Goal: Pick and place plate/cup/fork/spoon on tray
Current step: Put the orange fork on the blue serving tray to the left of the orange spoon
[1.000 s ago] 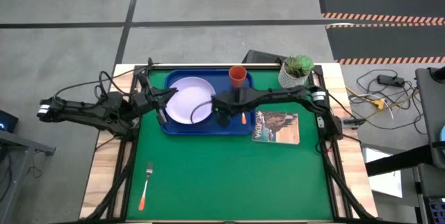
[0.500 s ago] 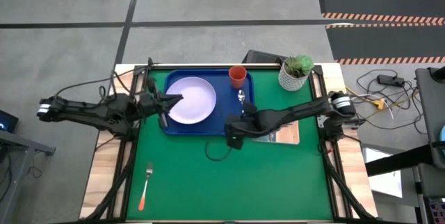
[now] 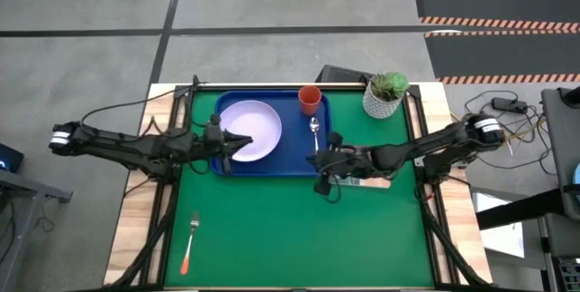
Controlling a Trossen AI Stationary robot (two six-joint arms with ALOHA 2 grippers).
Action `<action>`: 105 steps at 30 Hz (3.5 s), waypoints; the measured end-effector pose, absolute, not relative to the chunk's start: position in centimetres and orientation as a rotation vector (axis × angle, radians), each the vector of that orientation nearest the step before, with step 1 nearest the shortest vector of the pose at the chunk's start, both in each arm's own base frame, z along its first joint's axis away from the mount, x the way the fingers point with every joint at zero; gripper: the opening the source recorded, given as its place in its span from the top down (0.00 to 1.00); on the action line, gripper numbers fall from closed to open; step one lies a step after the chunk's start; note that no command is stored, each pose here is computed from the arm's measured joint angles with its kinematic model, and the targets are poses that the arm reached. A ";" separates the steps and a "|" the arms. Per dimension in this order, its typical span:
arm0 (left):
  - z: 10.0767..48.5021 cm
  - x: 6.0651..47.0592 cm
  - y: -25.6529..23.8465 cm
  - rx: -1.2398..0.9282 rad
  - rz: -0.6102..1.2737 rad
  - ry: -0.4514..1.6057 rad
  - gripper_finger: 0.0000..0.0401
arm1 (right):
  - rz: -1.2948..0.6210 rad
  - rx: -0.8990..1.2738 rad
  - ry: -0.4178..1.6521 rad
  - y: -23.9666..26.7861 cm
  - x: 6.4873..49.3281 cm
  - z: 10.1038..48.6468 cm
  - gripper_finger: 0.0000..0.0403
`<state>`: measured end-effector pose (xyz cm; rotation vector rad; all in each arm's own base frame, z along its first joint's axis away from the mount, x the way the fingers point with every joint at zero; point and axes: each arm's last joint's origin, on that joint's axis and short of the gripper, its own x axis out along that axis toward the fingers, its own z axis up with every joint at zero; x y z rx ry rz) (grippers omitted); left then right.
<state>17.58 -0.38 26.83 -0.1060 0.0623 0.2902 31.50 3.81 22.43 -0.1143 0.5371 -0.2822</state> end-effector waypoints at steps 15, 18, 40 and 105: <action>24.2 21.0 -0.8 -0.460 0.302 0.195 1.00 | -0.077 -0.261 0.289 0.2 27.5 24.4 0.98; 24.2 21.6 -0.8 -0.513 0.309 0.199 1.00 | -0.055 -0.276 0.256 -0.8 27.2 24.5 0.98; 24.1 22.8 -5.2 -1.262 0.189 0.261 1.00 | -0.067 -0.279 0.091 -2.1 23.6 27.4 0.98; 16.3 13.8 -19.4 -1.075 1.139 1.512 0.73 | 0.011 -0.264 0.094 -1.8 23.4 27.4 0.98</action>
